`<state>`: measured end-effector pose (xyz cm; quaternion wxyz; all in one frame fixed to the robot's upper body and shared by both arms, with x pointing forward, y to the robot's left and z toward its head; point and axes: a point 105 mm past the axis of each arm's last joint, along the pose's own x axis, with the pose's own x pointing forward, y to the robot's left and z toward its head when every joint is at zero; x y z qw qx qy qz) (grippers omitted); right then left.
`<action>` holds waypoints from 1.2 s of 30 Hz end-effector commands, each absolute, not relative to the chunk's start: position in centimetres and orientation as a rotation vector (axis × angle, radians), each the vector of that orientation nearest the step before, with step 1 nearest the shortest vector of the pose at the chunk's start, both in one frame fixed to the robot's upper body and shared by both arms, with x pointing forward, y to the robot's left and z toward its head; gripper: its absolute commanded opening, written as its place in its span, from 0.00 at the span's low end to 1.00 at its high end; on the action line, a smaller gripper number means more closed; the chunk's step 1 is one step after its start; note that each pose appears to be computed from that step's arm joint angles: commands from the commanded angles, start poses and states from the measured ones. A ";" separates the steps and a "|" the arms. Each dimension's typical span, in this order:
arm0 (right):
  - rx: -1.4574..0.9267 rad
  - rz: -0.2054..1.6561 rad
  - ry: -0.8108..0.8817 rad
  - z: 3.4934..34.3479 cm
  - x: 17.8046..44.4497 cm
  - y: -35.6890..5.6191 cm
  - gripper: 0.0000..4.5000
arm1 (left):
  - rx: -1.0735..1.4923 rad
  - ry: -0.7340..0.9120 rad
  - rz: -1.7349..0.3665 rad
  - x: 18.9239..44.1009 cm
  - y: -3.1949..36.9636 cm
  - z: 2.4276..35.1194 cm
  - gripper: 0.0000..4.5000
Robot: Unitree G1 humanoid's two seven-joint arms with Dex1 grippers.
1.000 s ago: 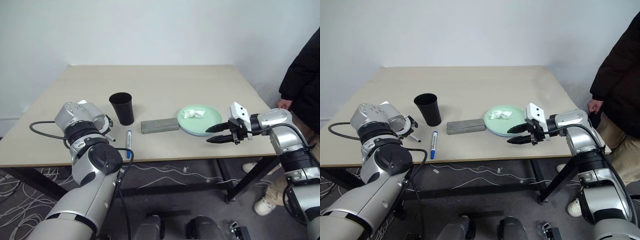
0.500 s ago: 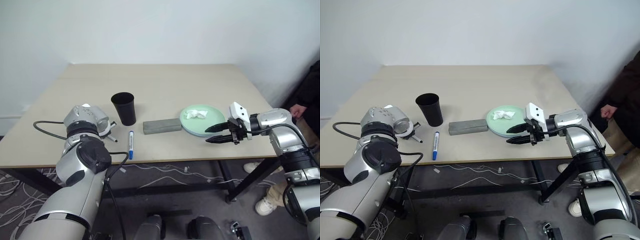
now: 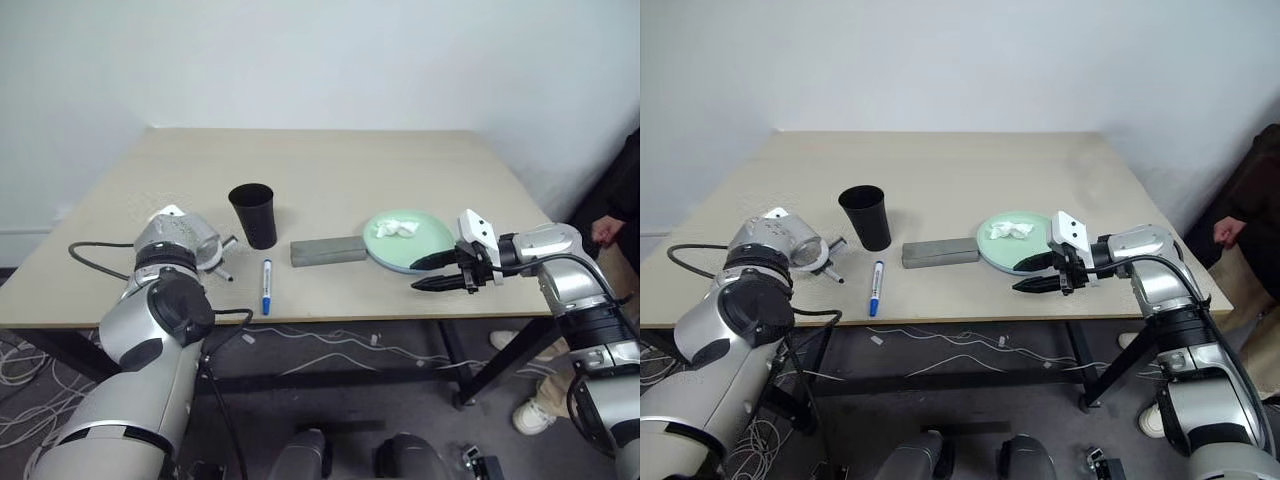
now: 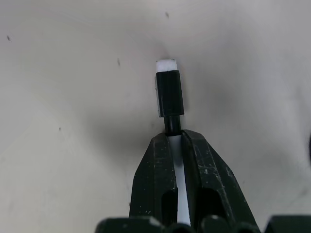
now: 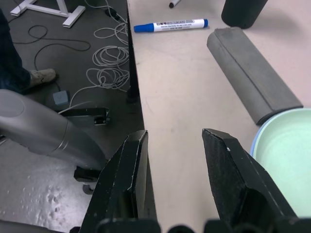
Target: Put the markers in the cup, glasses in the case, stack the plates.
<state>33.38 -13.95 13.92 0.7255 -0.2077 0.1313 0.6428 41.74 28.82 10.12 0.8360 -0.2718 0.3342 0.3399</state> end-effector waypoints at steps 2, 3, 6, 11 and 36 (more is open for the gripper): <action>-0.481 1.411 0.220 15.8 33.5 -14.0 0.43 | -0.620 0.355 0.669 44.4 30.9 19.0 0.01; -0.481 1.410 0.219 15.8 33.5 -14.0 0.43 | -0.600 0.281 0.649 44.7 31.4 20.8 0.01; -0.480 1.409 0.216 15.9 33.6 -13.9 0.43 | -0.589 0.128 0.576 45.2 31.8 24.7 0.01; -0.478 1.406 0.213 15.9 33.6 -13.9 0.43 | -0.413 -0.005 0.416 46.1 30.2 29.2 0.01; -0.474 1.389 0.211 15.9 33.5 -14.1 0.43 | 0.154 -0.039 -0.204 47.8 20.2 23.8 0.01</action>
